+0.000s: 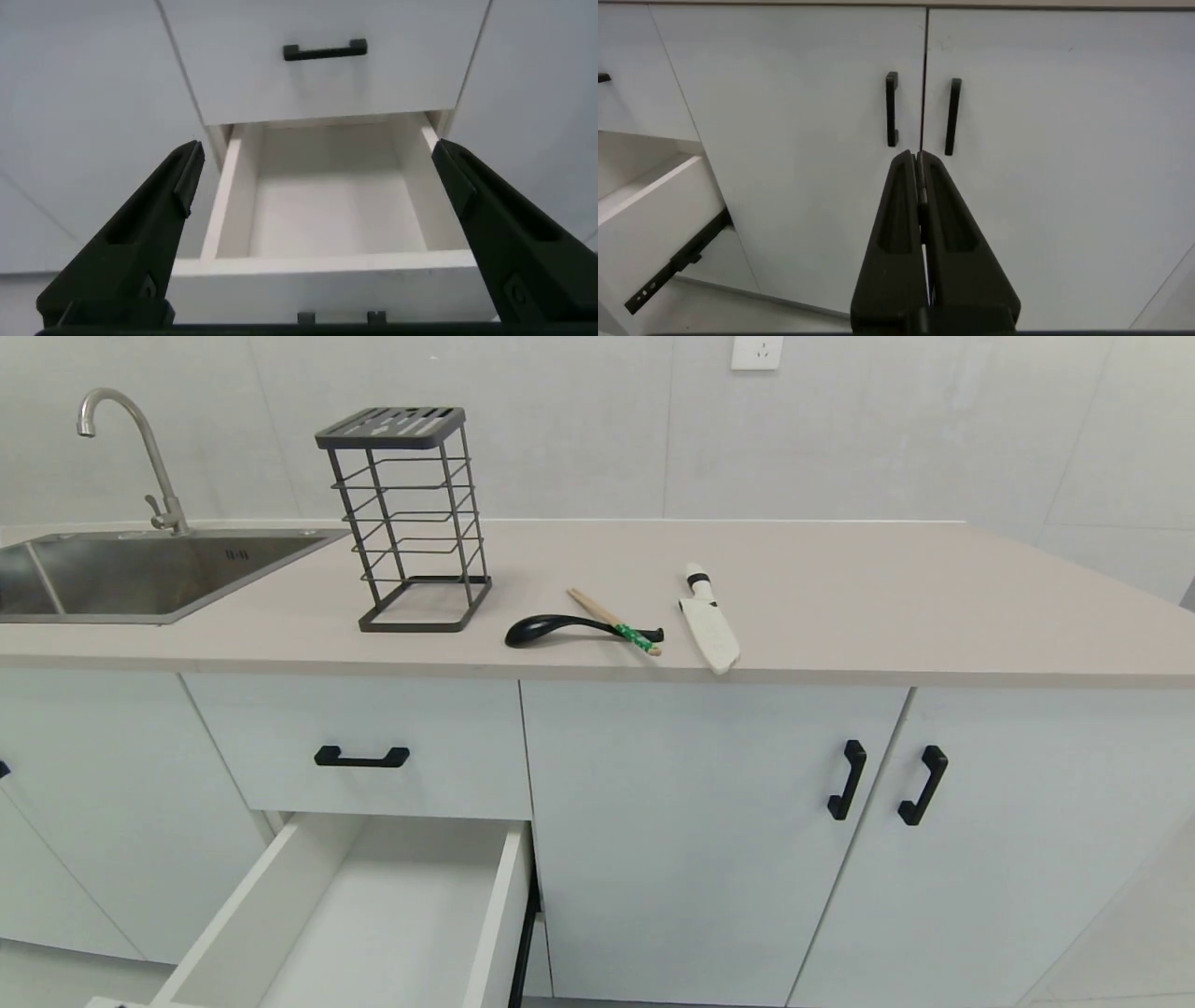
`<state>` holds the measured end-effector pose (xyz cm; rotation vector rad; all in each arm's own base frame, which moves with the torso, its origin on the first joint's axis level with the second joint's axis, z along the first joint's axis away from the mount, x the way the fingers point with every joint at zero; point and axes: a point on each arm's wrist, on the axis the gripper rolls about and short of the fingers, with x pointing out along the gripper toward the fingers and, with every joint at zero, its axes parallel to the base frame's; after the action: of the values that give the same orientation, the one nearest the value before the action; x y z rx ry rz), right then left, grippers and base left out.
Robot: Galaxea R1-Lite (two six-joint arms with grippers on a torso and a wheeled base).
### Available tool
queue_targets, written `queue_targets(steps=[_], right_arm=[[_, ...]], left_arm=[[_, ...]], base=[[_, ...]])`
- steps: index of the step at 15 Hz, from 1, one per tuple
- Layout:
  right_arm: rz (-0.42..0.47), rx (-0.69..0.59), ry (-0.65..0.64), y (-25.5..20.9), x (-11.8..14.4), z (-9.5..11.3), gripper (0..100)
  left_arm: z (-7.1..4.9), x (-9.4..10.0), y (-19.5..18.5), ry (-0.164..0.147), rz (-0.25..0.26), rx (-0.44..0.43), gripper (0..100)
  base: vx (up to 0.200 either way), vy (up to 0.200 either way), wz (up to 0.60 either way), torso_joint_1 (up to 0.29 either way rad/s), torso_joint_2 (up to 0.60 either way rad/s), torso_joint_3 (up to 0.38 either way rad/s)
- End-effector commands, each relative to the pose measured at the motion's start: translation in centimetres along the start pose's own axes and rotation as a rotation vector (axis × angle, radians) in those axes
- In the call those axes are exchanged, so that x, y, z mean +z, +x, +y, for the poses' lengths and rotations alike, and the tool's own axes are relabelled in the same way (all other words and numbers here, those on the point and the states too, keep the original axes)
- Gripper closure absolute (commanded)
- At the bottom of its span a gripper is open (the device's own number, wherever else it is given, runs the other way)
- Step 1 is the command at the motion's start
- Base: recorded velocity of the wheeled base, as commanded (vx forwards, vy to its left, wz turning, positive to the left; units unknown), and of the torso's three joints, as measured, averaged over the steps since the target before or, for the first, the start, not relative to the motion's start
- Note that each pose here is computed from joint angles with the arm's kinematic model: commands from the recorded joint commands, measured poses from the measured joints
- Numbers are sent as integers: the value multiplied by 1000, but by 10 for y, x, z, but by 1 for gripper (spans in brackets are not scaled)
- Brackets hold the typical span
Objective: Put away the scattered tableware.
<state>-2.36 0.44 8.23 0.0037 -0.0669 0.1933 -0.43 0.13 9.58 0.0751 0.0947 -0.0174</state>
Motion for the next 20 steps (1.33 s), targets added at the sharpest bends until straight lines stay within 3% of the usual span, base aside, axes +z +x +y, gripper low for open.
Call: queue_targets(steps=[1,4,9,10,11,15,20], right_arm=[[1,0,0,0,0,0,100],[1,0,0,0,0,0,100],[1,0,4,0,0,0,100],[1,0,7,0,0,0,100],[1,0,8,0,0,0,100],[1,-1,8,0,0,0,100],[0,-15,8,0,0,0,100]], left_arm=[[-2,-16,-17,-21,-150,62,0],[-2,-16,-17,-10,-151,68,0],[-2,-16,-17,-28,-149,58,0],[-2,-18,-17,-76,-134,43,0],[-3,-23,-16,-86,-82,27,0],[-3,-22,-17,-83,-90,25,0],[-3,-22,-17,-83,-90,23,0]], base=[[0,0,0,66,-403,-339],[0,0,0,89,-429,-346],[0,0,0,122,-461,-338],[0,0,0,159,-486,-334],[0,0,0,124,-373,-256],[0,0,0,32,-93,-65],[0,0,480,3,-6,-4]])
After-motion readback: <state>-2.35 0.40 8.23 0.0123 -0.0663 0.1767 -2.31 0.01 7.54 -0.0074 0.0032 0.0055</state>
